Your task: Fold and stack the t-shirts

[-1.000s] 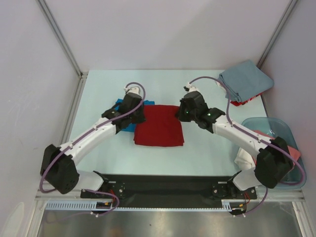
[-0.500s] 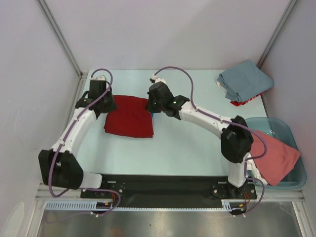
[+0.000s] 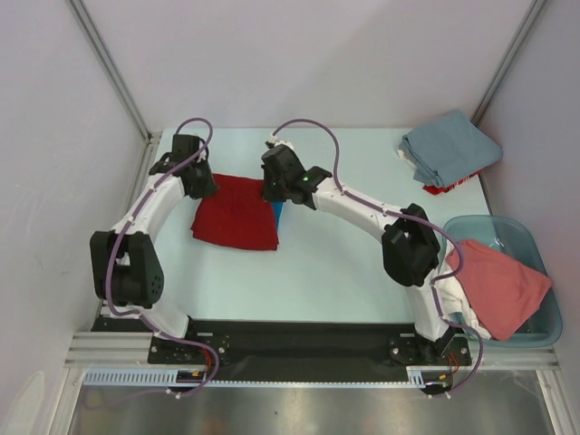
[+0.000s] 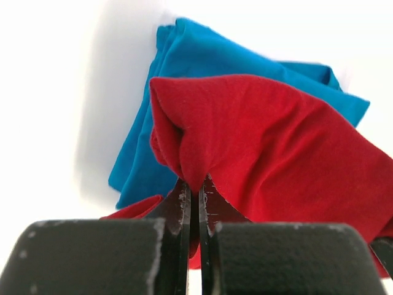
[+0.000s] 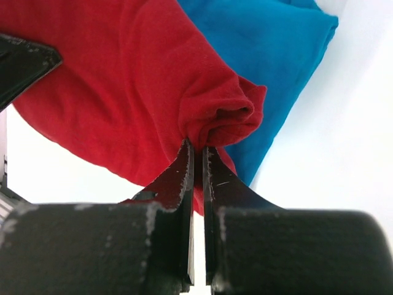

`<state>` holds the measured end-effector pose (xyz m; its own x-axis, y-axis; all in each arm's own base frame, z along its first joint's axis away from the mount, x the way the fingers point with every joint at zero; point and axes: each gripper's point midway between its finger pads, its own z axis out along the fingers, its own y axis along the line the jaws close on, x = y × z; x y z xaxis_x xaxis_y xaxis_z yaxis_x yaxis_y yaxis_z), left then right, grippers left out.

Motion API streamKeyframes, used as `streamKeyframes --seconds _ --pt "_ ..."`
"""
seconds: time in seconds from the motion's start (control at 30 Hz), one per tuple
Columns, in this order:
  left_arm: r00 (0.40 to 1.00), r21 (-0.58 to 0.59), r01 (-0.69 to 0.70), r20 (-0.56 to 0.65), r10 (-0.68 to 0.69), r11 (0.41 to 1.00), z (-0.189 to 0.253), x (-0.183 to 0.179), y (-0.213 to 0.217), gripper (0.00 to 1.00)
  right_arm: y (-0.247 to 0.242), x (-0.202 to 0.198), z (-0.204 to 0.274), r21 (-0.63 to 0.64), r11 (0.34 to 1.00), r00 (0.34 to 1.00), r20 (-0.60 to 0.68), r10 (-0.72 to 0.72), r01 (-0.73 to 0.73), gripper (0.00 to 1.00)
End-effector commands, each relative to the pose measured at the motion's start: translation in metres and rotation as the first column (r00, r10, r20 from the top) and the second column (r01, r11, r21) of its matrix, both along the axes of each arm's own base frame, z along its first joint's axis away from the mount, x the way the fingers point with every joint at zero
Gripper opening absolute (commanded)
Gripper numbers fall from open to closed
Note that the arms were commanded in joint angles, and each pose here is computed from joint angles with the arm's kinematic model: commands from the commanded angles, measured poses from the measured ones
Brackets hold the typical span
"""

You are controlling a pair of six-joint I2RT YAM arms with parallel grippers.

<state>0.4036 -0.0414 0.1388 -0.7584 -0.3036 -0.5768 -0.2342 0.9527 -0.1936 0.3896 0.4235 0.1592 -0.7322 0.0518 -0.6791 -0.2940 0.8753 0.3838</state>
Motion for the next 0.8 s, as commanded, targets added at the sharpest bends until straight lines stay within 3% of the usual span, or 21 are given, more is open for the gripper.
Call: streamKeyframes --seconds 0.0,0.13,0.23,0.27,0.3,0.33,0.37,0.47,0.67,0.77 --pt "0.996 0.007 0.010 0.089 -0.010 1.000 0.021 0.033 0.003 0.00 0.001 0.019 0.015 0.021 1.000 0.999 0.033 -0.016 0.015 0.00" --pt "0.998 0.025 -0.008 0.067 0.006 1.000 0.010 0.055 0.008 0.01 -0.007 0.037 0.004 0.011 0.999 0.999 0.033 -0.041 0.040 0.00" --pt "0.999 0.007 -0.031 0.028 0.031 0.999 -0.018 0.070 0.014 0.19 -0.018 0.057 -0.016 -0.009 0.997 0.997 0.027 -0.072 0.072 0.04" --pt "1.000 -0.010 -0.025 0.018 0.026 1.000 -0.025 0.073 0.013 0.42 -0.021 0.063 -0.023 -0.010 0.997 0.996 0.017 -0.082 0.082 0.11" --pt "0.999 -0.006 -0.036 -0.014 0.036 0.999 -0.040 0.074 0.015 0.53 -0.028 0.072 -0.028 -0.011 0.995 0.995 0.011 -0.096 0.096 0.23" --pt "0.999 0.006 -0.050 -0.019 0.050 0.999 -0.043 0.075 0.019 0.64 -0.031 0.076 -0.037 -0.019 0.994 0.994 0.009 -0.109 0.109 0.51" --pt "0.998 0.020 -0.063 -0.024 0.064 0.998 -0.046 0.074 0.022 0.78 -0.037 0.081 -0.039 -0.023 0.990 0.991 0.007 -0.137 0.137 0.65" --pt "0.994 0.050 -0.113 0.001 0.113 0.992 -0.043 0.068 0.031 0.88 -0.044 0.086 -0.034 -0.007 0.990 0.990 0.023 -0.138 0.138 0.73" --pt "0.985 0.023 -0.136 0.109 0.133 0.990 -0.009 0.040 0.028 0.90 -0.051 0.061 -0.012 0.018 0.995 0.994 0.037 -0.101 0.100 0.72" --pt "0.982 0.066 -0.119 0.152 0.108 0.991 0.010 0.021 0.023 0.91 -0.066 0.043 -0.021 -0.005 0.996 0.995 0.028 -0.093 0.093 0.72"
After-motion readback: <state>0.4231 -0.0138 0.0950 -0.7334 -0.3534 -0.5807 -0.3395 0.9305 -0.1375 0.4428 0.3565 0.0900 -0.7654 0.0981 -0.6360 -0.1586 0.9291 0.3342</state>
